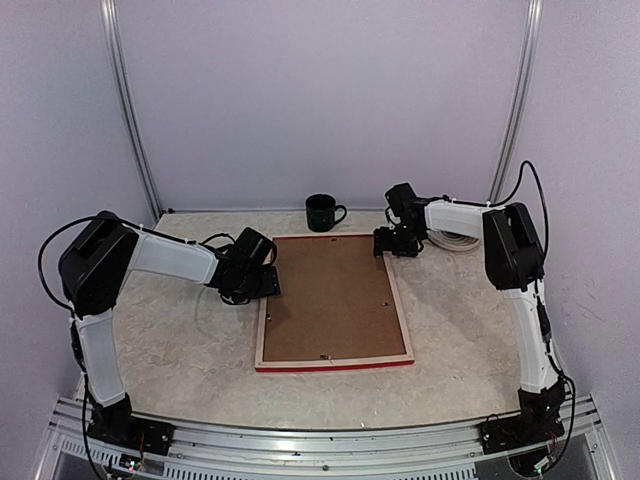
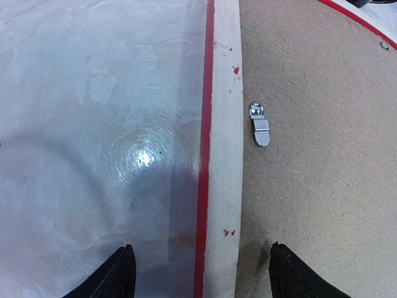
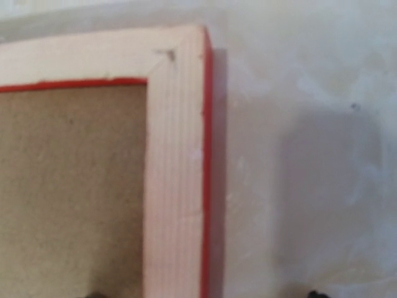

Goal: Put the photo into the frame
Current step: Press the fastener onto the backboard.

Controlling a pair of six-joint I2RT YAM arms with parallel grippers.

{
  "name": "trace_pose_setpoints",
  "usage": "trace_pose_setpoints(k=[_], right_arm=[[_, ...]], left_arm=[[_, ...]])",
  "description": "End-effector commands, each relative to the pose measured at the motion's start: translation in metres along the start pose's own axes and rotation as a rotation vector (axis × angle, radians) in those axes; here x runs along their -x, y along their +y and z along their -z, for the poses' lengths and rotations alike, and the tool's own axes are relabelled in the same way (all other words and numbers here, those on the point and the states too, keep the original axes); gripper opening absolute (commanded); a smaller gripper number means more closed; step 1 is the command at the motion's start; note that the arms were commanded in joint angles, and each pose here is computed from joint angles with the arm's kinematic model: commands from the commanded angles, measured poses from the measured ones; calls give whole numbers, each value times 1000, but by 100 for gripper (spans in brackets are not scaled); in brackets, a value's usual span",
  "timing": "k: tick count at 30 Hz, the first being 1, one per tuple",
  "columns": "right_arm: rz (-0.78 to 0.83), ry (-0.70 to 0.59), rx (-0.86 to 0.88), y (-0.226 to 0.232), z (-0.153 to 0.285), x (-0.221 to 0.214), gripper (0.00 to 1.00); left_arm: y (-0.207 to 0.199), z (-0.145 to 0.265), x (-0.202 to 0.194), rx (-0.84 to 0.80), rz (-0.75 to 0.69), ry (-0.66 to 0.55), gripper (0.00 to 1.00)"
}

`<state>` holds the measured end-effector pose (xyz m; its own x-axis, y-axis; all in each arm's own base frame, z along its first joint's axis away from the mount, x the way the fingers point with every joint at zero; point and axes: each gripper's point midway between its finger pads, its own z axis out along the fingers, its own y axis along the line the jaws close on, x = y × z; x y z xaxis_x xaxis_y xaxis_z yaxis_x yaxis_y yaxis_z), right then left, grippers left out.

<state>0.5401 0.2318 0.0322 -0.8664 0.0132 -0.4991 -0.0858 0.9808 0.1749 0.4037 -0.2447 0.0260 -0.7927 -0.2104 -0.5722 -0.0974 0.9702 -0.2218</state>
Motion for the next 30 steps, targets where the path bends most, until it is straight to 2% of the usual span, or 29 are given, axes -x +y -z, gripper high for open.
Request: trace_pose_setpoints(k=[1, 4, 8, 18, 23, 30], right_arm=[[-49, 65, -6, -15, -6, -18, 72], [-61, 74, 9, -16, -8, -19, 66], [-73, 90, 1, -22, -14, -22, 65], [-58, 33, 138, 3, 5, -6, 73], [-57, 31, 55, -10, 9, -2, 72], [-48, 89, 22, -18, -8, -20, 69]], left_arm=[[9, -9, -13, 31, -2, 38, 72], [10, -10, -13, 31, 2, 40, 72], [10, -10, -14, 30, 2, 41, 72], [8, -10, -14, 19, 7, 41, 72], [7, -11, -16, 15, 7, 46, 72], [7, -12, -16, 16, 10, 45, 72]])
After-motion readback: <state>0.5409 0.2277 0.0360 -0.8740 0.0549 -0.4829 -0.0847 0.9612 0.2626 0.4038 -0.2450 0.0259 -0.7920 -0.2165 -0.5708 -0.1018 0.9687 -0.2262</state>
